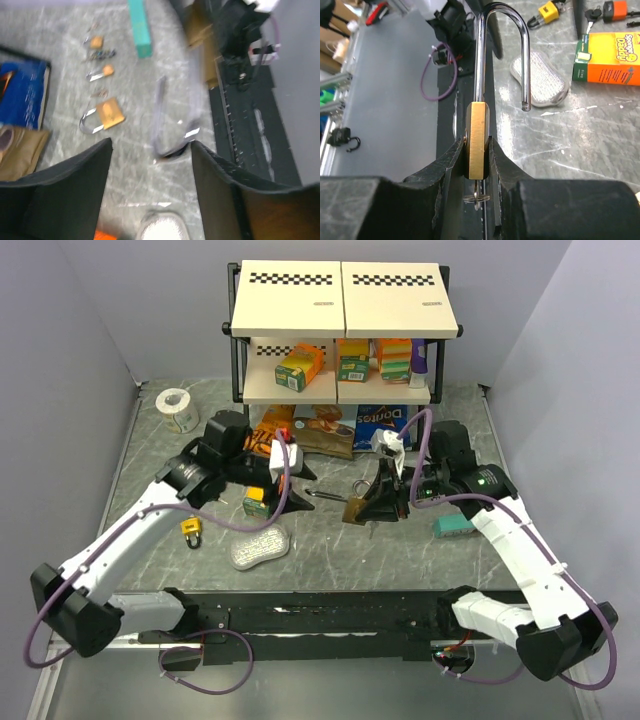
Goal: Lock with the key
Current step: Lock the lock.
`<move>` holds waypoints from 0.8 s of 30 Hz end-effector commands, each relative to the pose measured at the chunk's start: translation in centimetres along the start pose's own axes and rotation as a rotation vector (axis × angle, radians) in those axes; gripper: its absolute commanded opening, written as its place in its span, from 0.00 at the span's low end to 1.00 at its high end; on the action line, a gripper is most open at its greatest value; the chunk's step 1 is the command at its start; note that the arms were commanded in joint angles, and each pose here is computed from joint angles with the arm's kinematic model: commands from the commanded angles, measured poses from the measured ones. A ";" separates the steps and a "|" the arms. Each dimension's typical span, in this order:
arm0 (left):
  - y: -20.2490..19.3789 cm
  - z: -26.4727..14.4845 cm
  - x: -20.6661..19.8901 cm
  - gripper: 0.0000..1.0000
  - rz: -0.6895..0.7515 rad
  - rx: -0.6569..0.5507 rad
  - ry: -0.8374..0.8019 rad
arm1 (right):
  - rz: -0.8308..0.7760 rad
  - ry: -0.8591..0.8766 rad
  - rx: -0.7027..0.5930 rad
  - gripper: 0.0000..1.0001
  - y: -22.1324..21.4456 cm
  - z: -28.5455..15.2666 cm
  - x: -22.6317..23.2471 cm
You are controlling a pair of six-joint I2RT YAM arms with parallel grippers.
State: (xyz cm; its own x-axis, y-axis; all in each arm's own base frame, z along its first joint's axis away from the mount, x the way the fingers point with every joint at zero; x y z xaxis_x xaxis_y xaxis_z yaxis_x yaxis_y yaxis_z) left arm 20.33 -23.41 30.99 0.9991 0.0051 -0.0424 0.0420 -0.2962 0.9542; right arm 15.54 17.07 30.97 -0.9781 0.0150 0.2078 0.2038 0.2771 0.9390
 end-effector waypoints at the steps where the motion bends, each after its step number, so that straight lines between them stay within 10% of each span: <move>1: 2.2 0.3 -3.3 0.64 0.107 -0.066 -0.066 | -0.178 0.004 -0.034 0.00 2.5 -0.5 1.2; 10: 1.6 0.7 -4.9 0.20 0.075 -0.032 -0.119 | -0.266 -0.022 -0.045 0.00 3.5 -0.3 1.9; 16: 1.0 0.7 -5.1 0.53 0.032 -0.023 -0.111 | -0.290 -0.025 -0.043 0.00 3.7 -0.1 2.2; 24: 0.2 0.8 -5.4 0.40 0.000 -0.003 -0.149 | -0.302 -0.024 -0.048 0.00 3.9 0.0 2.5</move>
State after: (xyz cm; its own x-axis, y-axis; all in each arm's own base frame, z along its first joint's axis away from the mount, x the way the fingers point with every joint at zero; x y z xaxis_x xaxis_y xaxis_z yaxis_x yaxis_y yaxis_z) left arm 15.52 -24.21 30.88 0.9925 -0.1015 -0.0675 0.0325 -0.3128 0.9493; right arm 14.39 17.77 31.18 -0.9970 0.0054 0.0775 0.0750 0.3274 0.9419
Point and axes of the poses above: each gripper's point midway between its finger pads, its own z axis out along the fingers, its own x axis along the line the jaws close on, y = z × x, the point moved 6 cm from there along -z, back along the fingers, and after that the axes turned 7 degrees about -z, right-handed, at the moved point
